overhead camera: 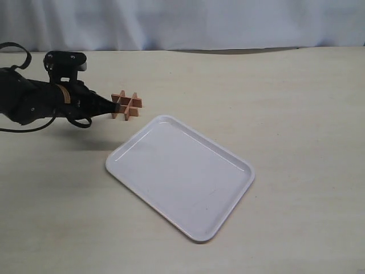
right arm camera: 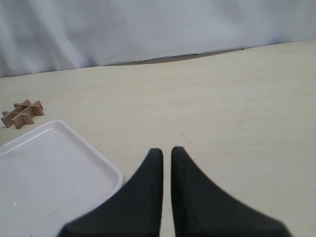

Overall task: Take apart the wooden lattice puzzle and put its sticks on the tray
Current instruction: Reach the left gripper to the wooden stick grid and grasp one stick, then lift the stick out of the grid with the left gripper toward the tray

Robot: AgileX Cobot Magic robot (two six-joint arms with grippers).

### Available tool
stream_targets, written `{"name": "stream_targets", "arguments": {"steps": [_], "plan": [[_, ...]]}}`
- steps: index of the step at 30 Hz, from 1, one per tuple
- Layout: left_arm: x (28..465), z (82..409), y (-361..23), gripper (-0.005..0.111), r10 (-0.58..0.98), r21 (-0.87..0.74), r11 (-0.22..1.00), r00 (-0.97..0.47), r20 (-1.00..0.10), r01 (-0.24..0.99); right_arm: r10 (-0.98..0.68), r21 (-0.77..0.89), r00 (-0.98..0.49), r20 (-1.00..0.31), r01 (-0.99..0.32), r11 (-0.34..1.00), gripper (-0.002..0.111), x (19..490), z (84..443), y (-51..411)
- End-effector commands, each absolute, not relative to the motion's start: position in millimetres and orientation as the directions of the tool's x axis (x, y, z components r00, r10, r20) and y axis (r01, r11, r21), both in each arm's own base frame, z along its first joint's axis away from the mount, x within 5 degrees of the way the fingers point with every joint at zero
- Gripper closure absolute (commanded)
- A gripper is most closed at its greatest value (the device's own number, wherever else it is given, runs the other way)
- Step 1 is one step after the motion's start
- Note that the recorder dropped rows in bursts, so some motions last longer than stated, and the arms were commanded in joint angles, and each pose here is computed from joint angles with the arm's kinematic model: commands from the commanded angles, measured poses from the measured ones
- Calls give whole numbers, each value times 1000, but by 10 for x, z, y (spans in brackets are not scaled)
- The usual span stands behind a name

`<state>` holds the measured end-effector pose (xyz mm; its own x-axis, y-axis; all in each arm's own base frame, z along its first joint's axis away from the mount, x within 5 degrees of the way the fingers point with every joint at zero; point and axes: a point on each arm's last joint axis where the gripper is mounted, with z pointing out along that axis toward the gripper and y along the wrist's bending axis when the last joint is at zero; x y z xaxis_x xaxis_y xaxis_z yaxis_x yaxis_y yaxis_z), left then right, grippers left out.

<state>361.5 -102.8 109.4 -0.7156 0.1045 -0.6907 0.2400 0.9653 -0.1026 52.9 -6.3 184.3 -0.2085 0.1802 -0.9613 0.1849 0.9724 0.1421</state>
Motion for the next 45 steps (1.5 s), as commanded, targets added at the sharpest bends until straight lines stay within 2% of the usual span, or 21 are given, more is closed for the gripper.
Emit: {"name": "stream_targets", "arguments": {"steps": [1,6,10,45], "plan": [[3580,1090,-1155,93,127,-94,964,-740,-660,250,182,143,-217,-959,184,972,102,534,1830,-63],[3565,1089,-1198,69,140,-92,960,-739,-659,263,182,143,-217,-959,184,972,102,534,1830,-63],[3570,1095,-1203,62,141,-93,959,-732,-666,269,182,143,-217,-959,184,972,102,534,1830,-63],[3647,833,-1287,62,197,-90,925,-668,-718,369,182,143,-217,-959,184,972,102,534,1830,-63]]}}
